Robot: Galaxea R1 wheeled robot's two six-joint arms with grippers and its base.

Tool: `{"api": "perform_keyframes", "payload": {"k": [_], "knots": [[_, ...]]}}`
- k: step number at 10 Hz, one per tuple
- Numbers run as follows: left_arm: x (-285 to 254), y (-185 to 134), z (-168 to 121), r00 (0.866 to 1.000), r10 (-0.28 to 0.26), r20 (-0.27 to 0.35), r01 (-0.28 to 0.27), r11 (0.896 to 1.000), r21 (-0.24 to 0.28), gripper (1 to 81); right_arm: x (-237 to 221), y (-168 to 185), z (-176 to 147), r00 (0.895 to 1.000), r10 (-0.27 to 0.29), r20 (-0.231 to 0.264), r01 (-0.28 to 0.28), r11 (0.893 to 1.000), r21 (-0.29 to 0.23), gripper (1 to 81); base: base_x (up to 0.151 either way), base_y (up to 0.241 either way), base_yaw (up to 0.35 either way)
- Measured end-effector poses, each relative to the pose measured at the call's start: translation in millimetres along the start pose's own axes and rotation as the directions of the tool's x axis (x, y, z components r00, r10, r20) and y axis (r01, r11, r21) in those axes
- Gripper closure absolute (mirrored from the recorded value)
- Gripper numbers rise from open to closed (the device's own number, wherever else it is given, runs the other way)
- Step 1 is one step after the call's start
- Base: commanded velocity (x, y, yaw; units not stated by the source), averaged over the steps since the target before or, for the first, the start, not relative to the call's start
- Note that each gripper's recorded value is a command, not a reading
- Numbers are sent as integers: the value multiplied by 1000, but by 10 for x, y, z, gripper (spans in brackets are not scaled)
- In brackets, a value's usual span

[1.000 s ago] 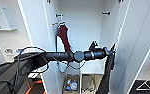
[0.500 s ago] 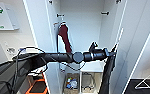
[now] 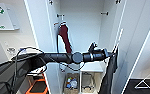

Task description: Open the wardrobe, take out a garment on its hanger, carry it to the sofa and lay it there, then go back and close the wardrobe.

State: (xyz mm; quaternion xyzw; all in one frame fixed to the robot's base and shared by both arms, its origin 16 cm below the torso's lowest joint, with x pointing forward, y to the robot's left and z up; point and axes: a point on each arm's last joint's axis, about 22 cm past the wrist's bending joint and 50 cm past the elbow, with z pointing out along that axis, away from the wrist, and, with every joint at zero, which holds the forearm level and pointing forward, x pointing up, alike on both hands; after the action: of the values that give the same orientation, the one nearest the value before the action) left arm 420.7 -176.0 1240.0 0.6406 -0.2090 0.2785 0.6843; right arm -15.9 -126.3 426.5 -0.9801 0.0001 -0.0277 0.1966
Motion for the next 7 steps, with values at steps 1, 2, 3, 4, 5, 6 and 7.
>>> {"api": "perform_keyframes", "payload": {"k": [1, 2, 3, 4, 5, 6, 7], "knots": [[-17, 17, -5, 1000, 15, 3, -15, 1000, -5, 811, -9, -2, 0, 1000, 1, 1, -1, 1000, 0, 10, 0, 0, 0], [-59, 9, -31, 1000, 12, 3, -12, 1000, -7, 811, -7, 0, 0, 1000, 1, 1, -1, 1000, 0, 10, 0, 0, 0], [-128, -35, -76, 1000, -4, 8, 4, 1000, -7, 811, -5, 0, 0, 1000, 1, 1, -1, 1000, 0, 10, 0, 0, 0], [-149, -55, -136, 1000, -10, 6, 10, 1000, -5, 811, -4, 0, 0, 1000, 1, 0, -1, 1000, 0, 10, 0, 0, 0], [-147, -49, -191, 1000, -7, 5, 7, 1000, -4, 811, -5, -2, 0, 1000, 1, 1, -1, 1000, 0, 10, 0, 0, 0], [-163, -38, -227, 1000, -5, 6, 5, 1000, -6, 811, -4, 0, 0, 1000, 2, 0, -2, 1000, 0, 10, 0, 0, 0], [-190, -63, -237, 1000, -12, 6, 12, 1000, -5, 811, -4, -2, 0, 1000, 2, 0, -2, 1000, 0, 10, 0, 0, 0]]}}
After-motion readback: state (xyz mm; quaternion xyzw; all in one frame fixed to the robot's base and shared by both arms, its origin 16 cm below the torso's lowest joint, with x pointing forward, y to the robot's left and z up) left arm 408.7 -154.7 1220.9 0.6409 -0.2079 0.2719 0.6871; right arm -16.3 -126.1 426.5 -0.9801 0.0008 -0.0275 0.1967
